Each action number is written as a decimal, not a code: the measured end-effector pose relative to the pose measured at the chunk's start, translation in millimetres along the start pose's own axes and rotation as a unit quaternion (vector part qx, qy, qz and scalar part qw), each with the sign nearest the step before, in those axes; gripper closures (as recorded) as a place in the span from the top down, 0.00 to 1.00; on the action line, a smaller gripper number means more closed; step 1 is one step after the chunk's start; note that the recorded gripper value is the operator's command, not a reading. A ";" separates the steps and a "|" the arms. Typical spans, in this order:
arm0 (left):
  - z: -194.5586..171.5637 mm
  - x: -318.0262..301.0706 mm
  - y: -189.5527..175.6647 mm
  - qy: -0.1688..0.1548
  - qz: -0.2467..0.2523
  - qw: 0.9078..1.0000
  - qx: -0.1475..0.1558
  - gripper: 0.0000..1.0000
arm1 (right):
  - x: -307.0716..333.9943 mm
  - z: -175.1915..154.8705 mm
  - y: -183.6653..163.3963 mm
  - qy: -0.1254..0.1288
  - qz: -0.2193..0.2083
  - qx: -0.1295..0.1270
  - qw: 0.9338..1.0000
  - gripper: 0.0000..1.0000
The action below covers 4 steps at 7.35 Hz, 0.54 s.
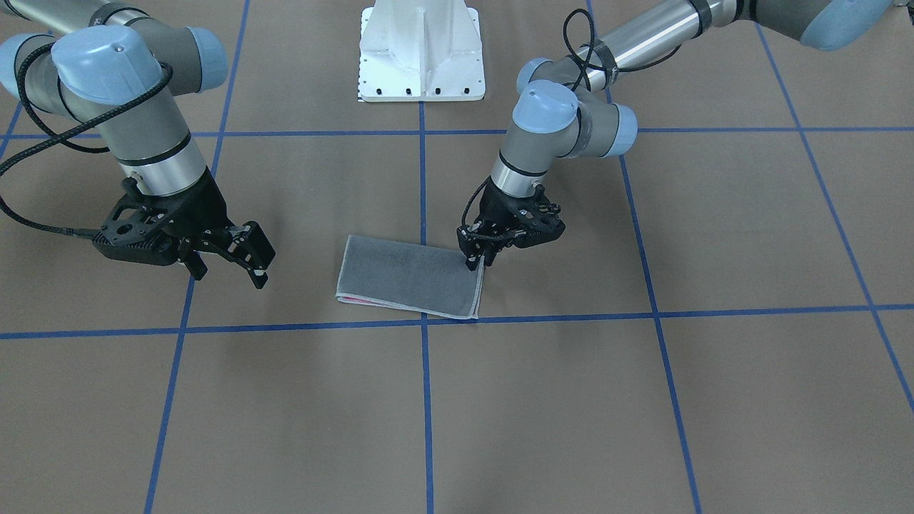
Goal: Fold towel twice with both arms
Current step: 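Grasp the folded towel's end with the left gripper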
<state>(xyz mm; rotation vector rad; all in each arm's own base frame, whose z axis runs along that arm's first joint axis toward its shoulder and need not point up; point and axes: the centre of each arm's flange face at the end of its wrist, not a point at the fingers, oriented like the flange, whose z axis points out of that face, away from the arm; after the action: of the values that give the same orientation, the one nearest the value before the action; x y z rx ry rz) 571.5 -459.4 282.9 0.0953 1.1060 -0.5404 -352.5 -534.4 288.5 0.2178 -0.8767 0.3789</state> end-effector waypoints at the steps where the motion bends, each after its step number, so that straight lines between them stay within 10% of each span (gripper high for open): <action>1: 0.1 -0.2 0.1 0.000 0.001 1.000 0.000 0.07 | 0.2 0.0 0.0 0.000 0.000 0.000 1.000 0.99; 4: -3.1 0.0 -5.6 0.002 0.004 1.000 0.003 0.00 | 5.2 2.5 1.0 0.004 0.000 -0.002 1.000 0.99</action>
<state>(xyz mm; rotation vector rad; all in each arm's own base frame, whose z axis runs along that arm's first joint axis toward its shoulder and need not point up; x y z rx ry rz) 566.4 -463.2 282.5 0.1059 1.1075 -0.5360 -351.7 -533.2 294.2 0.2116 -0.8703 0.3782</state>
